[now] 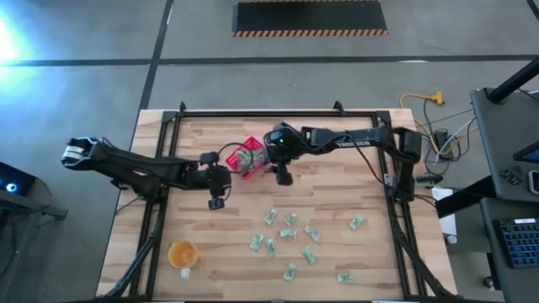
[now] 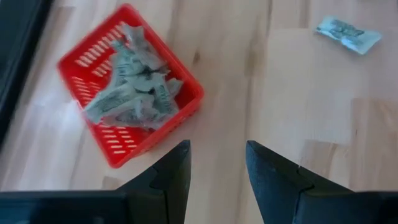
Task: Pick and place Stevia / Truvia into bins
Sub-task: Put the white stevia packet into the red bin
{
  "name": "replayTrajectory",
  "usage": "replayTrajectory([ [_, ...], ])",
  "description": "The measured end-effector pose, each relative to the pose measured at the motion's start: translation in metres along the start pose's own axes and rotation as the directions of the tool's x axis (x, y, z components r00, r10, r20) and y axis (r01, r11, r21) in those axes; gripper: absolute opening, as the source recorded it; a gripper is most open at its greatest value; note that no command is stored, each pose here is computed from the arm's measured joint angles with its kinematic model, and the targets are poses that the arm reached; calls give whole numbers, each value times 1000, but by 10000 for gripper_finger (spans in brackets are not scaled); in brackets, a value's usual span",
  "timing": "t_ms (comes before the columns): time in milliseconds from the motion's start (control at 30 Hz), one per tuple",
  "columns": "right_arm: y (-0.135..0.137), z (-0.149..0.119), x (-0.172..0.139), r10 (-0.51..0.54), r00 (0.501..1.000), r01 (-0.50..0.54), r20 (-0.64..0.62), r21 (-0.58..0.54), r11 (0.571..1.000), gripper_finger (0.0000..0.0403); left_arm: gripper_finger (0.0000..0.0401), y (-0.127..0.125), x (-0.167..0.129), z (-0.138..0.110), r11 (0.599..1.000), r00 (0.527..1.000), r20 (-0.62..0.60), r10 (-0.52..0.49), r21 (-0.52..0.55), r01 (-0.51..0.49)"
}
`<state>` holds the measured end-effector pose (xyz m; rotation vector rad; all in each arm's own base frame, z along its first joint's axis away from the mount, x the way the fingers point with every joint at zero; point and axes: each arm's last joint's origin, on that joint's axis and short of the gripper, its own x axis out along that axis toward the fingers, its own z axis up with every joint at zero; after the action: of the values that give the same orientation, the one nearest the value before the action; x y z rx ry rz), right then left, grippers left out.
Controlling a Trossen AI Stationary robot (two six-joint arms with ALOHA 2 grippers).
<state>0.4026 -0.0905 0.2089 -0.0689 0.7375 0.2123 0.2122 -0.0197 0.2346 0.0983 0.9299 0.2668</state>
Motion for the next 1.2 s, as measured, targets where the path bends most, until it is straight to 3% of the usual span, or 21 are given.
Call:
replayTrajectory([
  [267, 28, -16, -24, 34, 999, -34, -41, -8, 999, 105, 138, -18, 20, 15, 986, 984, 73, -165, 25, 164],
  [533, 51, -60, -49, 59, 992, -57, -109, 17, 998, 90, 138, -44, 51, 24, 973, 969, 107, -221, 93, 212],
  [667, 62, -78, -67, 59, 992, -55, -112, 45, 998, 84, 138, -57, 69, 26, 950, 946, 118, -302, 119, 289],
  [900, 78, -94, -98, 39, 998, -36, -46, 68, 997, 73, 138, -76, 94, 21, 902, 907, 54, -419, 143, 408],
  [1200, 88, -101, -120, 7, 998, -10, 60, 38, 999, 70, 138, -94, 101, 23, 845, 848, 81, -524, 170, 507],
])
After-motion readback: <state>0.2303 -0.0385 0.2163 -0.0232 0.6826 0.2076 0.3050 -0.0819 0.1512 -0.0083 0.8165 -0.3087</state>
